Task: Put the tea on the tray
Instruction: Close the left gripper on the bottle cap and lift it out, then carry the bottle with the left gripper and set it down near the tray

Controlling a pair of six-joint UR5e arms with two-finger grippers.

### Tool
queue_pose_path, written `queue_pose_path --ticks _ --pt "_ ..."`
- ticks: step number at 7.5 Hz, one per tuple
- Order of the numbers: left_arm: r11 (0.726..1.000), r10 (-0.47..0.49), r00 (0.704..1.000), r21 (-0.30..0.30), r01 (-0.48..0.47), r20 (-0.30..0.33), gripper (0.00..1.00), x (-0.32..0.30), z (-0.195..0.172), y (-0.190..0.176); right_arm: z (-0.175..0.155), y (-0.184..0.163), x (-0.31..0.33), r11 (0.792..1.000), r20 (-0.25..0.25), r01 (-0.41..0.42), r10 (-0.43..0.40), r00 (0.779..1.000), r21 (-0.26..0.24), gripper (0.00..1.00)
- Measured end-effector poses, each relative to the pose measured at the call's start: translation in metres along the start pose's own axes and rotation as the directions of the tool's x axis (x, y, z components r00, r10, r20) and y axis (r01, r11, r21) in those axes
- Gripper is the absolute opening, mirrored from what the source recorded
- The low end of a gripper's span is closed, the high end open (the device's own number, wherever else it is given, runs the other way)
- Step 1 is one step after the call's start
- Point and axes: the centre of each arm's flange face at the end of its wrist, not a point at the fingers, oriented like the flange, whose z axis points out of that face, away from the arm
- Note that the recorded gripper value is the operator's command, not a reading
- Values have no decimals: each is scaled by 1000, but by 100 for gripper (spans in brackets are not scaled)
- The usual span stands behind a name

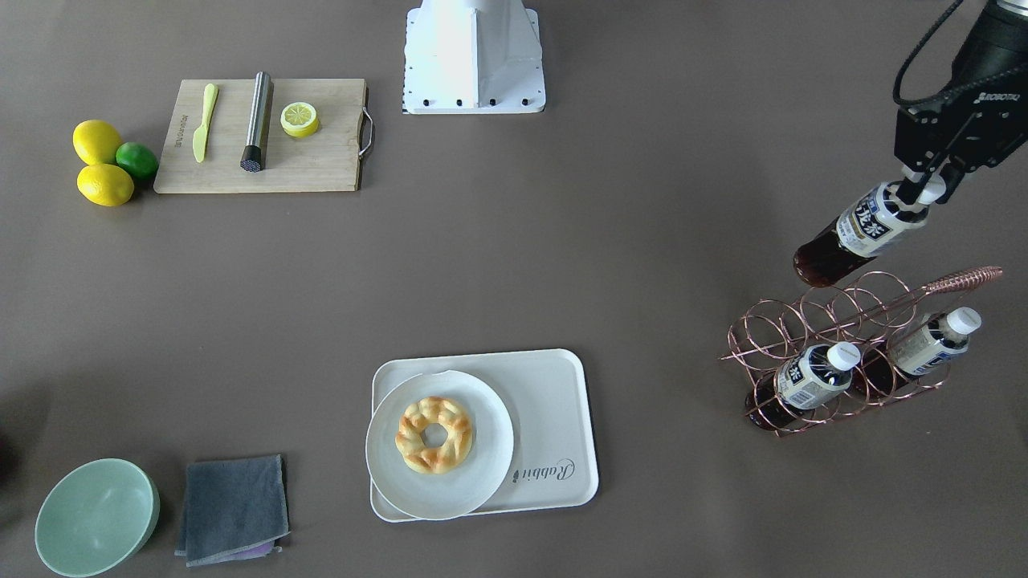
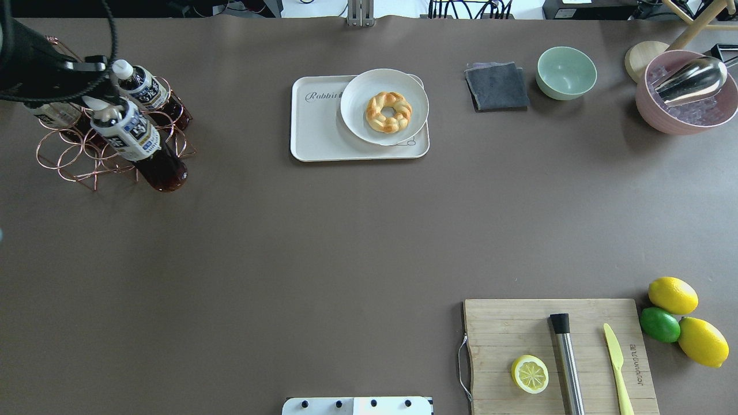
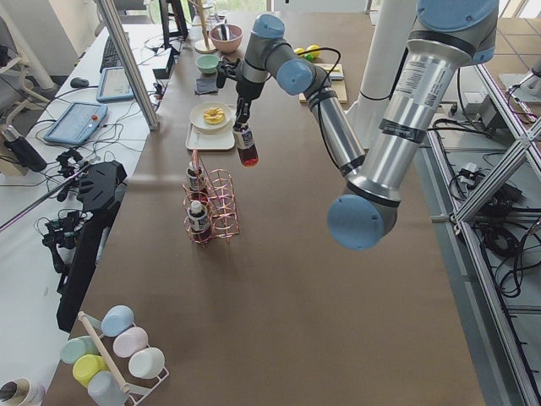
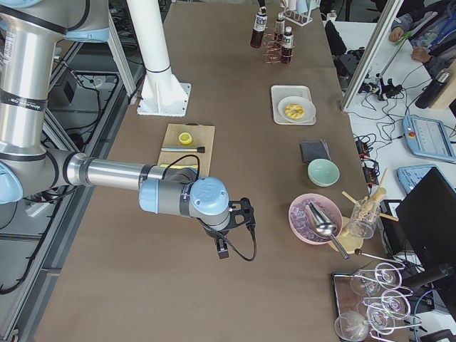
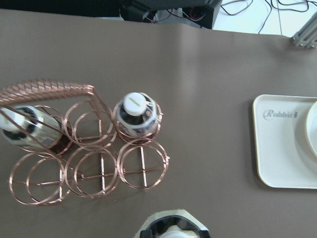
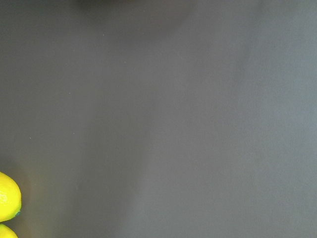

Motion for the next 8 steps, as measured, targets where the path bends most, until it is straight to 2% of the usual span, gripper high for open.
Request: queue_pose_path --ticks 2,3,5,7,8 --pt "999 -32 999 -16 33 36 0 112 18 16 0 0 0 1000 1 -2 2 1000 0 100" --pt "999 -44 998 -21 45 35 0 153 32 12 0 0 0 1000 1 -2 2 1000 0 100" --pt "999 -36 999 -30 37 9 0 188 53 15 0 0 -1 1000 10 -2 2 1000 4 100" --pt "998 -33 999 -56 31 -28 0 225 68 56 0 -1 -2 1000 16 -2 2 1000 6 100" --pt "999 -18 999 -50 16 -36 0 244 78 84 0 -1 -2 1000 18 -2 2 1000 7 100"
